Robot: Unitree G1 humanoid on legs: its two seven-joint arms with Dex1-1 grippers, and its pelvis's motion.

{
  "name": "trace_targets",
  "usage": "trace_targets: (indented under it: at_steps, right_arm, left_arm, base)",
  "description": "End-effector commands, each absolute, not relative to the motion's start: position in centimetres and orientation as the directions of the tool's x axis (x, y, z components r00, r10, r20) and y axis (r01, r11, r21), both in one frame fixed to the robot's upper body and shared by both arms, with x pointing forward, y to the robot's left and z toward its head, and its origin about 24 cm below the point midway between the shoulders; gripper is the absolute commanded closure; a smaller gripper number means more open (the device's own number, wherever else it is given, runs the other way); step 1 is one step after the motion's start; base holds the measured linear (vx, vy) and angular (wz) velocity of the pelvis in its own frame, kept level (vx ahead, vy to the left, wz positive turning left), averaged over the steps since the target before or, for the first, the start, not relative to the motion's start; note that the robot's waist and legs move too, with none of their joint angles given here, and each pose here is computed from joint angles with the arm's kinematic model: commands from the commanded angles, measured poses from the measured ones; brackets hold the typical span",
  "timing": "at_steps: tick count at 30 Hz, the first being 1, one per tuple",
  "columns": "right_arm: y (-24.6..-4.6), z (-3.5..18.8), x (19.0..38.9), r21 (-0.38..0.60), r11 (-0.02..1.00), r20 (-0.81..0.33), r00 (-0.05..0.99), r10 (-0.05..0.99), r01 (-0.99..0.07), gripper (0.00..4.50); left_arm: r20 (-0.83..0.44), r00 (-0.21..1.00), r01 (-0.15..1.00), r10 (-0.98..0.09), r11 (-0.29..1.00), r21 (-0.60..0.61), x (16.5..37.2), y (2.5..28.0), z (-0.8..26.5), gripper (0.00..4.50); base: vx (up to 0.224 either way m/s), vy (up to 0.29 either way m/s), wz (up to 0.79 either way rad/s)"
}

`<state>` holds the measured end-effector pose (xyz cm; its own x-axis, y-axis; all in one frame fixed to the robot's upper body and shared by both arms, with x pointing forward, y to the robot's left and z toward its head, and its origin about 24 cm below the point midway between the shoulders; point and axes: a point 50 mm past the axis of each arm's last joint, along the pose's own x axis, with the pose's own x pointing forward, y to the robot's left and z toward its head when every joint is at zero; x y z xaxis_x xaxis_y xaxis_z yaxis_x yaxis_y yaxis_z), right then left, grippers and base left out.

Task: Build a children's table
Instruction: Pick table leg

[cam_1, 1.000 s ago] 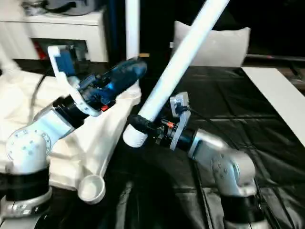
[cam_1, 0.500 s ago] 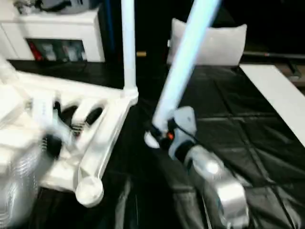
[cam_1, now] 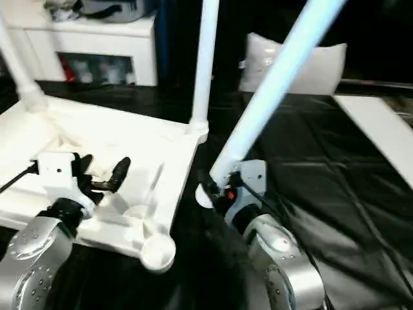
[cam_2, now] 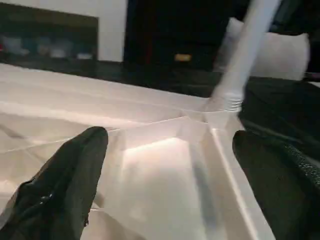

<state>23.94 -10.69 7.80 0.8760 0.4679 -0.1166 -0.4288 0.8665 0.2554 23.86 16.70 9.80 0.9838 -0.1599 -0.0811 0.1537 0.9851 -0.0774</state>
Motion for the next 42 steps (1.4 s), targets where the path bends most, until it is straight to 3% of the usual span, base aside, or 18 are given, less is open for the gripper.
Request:
trace_targets:
  at_steps: [1, 5, 9, 16, 32, 34, 37, 42]
  right_arm:
    - [-11.1, 7.9, 24.3, 0.241, 0.874, -0.109, 0.883, 0.456, -0.422, 2.58]
    - [-11.0, 8.0, 24.6, 0.228, 0.866, -0.112, 0.872, 0.477, -0.445, 2.58]
    - [-11.1, 8.1, 24.7, 0.220, 0.867, -0.115, 0.870, 0.479, -0.448, 2.58]
    - [-11.6, 7.8, 24.9, 0.187, 0.875, -0.131, 0.872, 0.472, -0.446, 2.58]
    - [-12.4, 8.0, 25.4, 0.175, 0.891, -0.128, 0.887, 0.443, -0.419, 2.58]
    - [-12.5, 7.9, 25.2, 0.173, 0.888, -0.120, 0.886, 0.447, -0.425, 2.58]
    - [-12.5, 7.9, 24.9, 0.176, 0.889, -0.109, 0.889, 0.444, -0.423, 2.58]
    - [-12.3, 7.9, 24.6, 0.192, 0.884, -0.096, 0.888, 0.449, -0.426, 2.58]
  left_arm:
    - [-0.056, 0.983, 0.173, -0.177, 0.983, -0.067, 23.8, 16.1, 10.3, 0.00]
    - [-0.047, 0.985, 0.164, -0.167, 0.985, -0.062, 23.9, 16.1, 10.6, 0.00]
    - [-0.069, 0.986, 0.155, -0.154, 0.988, 0.024, 24.0, 16.2, 10.5, 0.00]
    - [-0.077, 0.990, 0.122, -0.121, 0.992, 0.013, 24.2, 15.8, 10.3, 0.00]
    - [-0.051, 0.993, 0.105, -0.103, 0.994, 0.035, 25.0, 15.0, 10.3, 0.00]
    - [-0.050, 0.993, 0.109, -0.108, 0.994, 0.011, 25.0, 15.0, 10.4, 0.00]
    - [-0.062, 0.990, 0.134, -0.129, 0.988, 0.071, 24.9, 15.2, 10.4, 0.00]
    - [-0.045, 0.985, 0.170, -0.169, 0.985, 0.025, 24.7, 15.3, 10.4, 0.00]
  base:
    - [-0.110, 0.133, -0.03]
    - [-0.092, 0.237, -0.32]
    - [-0.124, 0.248, -0.01]
    - [-0.074, 0.114, 0.30]
    - [-0.085, -0.105, 0.07]
    - [-0.036, -0.074, 0.04]
    - [-0.067, -0.106, 0.02]
    - [-0.029, -0.045, -0.03]
